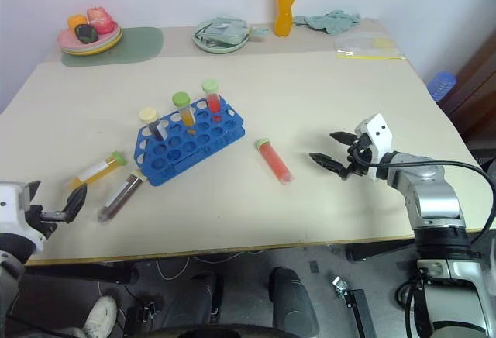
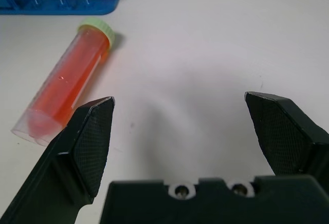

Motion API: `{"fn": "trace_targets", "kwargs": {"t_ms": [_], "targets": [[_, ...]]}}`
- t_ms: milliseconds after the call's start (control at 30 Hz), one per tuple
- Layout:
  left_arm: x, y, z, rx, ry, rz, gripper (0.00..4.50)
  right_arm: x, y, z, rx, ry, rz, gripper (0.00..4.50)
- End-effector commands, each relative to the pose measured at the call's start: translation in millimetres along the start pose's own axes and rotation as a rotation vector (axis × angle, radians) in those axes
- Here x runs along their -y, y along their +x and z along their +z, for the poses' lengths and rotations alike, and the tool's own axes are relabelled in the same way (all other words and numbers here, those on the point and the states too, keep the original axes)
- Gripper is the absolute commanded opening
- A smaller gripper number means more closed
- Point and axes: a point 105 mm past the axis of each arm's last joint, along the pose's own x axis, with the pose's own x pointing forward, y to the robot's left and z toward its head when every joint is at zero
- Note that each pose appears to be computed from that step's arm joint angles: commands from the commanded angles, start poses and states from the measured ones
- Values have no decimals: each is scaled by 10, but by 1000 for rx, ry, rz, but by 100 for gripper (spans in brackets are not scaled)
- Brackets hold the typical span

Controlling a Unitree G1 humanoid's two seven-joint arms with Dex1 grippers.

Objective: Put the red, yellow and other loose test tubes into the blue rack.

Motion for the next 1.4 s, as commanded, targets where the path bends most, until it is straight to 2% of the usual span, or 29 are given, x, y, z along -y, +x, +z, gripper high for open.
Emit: {"fn": "trace_targets", "kwargs": {"t_ms": [33,367,467,567,633,767,933,1100,1400], "targets": [[-30,-51,99,36,20,31,443,44,35,158,38,-38,-16,450],[122,-37,189,99,-47,-29,443,61,151,303,40,-15,-48,450],[427,67,299,155,-115,-184,443,-24,220,353,-1,-48,-41,450],[711,117,347,158,-100,-346,443,-52,210,422,-29,-42,-58,450],[904,128,375,155,-63,-466,443,-80,187,460,-101,11,-66,450],[1145,137,319,132,0,-619,443,-420,201,685,-148,1,64,450],[1573,125,271,137,49,-801,443,-759,376,768,-393,115,128,450],[1817,142,262,161,46,-862,443,-757,642,733,-555,206,49,450],[1975,-4,242,178,30,-890,443,-716,885,675,-682,292,-22,450]]}}
